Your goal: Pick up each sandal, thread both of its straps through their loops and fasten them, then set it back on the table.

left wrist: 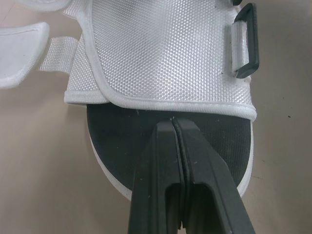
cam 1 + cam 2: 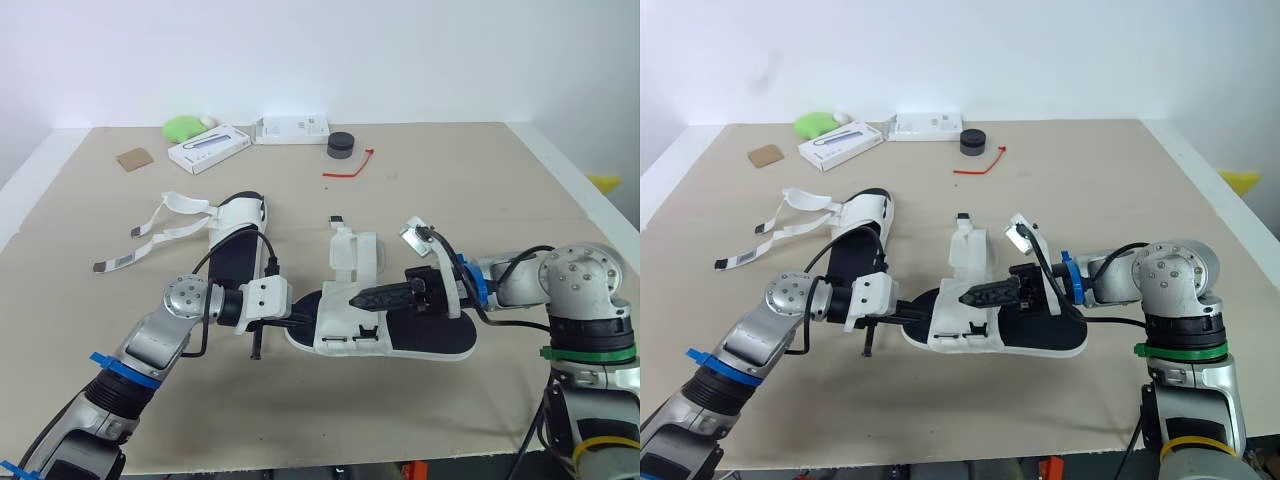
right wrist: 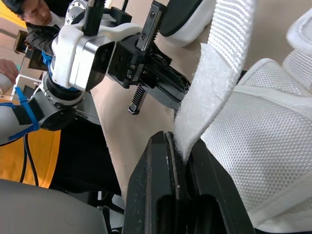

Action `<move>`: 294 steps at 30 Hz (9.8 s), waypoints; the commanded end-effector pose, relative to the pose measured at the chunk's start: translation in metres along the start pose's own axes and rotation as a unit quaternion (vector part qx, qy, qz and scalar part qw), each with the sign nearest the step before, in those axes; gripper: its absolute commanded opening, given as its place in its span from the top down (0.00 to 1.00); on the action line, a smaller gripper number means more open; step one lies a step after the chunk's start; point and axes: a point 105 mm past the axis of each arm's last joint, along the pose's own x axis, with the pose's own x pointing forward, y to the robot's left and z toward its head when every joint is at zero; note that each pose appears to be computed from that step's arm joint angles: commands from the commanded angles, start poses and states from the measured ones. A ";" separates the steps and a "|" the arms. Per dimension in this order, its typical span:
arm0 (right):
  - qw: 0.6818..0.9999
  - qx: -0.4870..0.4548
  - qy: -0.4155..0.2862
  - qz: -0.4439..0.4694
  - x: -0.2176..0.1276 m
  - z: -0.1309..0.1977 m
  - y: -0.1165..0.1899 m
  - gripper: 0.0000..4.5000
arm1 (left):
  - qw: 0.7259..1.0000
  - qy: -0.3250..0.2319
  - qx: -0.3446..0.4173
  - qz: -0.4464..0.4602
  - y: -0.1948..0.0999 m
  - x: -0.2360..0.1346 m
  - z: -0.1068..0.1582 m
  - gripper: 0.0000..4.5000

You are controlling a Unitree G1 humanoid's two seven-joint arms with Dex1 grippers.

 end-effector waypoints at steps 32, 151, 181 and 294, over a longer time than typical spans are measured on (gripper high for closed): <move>1.000 0.021 -0.003 -0.016 0.000 -0.006 0.001 1.00 | 1.000 0.014 -0.003 -0.004 -0.006 0.001 -0.007 1.00; 0.989 -0.133 0.007 -0.062 0.003 -0.010 0.019 0.99 | 1.000 0.026 -0.006 0.000 -0.004 0.005 -0.011 1.00; 0.988 -0.146 0.039 -0.035 -0.011 -0.024 0.034 0.37 | 1.000 0.022 -0.009 -0.004 -0.005 0.008 -0.010 1.00; 0.995 -0.097 0.027 -0.015 -0.008 -0.044 -0.010 0.02 | 0.994 0.073 -0.017 0.084 0.030 0.001 -0.030 1.00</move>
